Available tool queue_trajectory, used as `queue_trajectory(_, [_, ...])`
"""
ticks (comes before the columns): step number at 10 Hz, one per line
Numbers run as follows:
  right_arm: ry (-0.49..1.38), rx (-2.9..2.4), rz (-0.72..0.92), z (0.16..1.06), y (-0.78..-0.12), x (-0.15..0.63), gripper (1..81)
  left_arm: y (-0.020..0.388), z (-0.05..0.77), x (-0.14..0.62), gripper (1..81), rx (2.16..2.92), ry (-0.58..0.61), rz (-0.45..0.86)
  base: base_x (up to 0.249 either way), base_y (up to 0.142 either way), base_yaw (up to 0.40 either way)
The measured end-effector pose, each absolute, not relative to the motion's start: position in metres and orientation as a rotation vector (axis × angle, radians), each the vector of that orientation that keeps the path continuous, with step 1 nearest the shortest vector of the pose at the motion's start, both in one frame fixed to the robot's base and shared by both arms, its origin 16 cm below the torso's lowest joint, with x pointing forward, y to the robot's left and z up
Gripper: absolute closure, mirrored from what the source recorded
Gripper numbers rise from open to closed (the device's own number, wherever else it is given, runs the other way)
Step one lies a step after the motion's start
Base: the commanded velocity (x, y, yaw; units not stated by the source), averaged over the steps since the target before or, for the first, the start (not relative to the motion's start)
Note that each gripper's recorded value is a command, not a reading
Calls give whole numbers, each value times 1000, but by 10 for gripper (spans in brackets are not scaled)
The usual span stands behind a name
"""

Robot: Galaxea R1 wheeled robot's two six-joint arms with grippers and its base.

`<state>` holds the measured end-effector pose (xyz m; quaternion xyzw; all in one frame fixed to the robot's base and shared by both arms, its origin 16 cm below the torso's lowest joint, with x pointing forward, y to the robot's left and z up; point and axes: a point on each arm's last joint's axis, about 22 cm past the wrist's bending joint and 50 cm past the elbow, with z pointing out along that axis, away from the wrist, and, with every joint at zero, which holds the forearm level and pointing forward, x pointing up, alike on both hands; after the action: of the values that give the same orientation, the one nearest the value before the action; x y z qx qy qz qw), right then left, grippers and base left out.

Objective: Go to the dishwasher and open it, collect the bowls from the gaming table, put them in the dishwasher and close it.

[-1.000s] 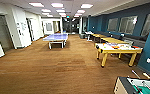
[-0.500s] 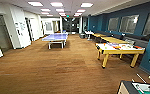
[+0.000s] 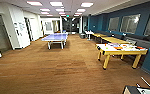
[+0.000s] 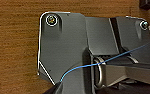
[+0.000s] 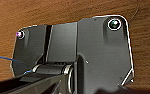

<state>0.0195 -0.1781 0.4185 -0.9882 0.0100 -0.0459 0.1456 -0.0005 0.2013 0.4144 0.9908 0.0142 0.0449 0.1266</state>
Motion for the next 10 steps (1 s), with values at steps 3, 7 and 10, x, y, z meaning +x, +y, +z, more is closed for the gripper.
queue_trajectory(3, [29, -2855, -123, 418, -185, 18, 10, 202, 414, 0, 10, 2885, 42, 131, 162, 0, 0])
queue_trajectory(7, [30, -2880, -91, 415, -204, 5, 10, 202, 414, 0, 10, 2886, 42, 131, 161, 0, 0])
queue_trajectory(10, [34, -2879, -79, 416, -215, 0, 10, 205, 414, -5, 10, 2889, 43, 126, 160, 0, 0])
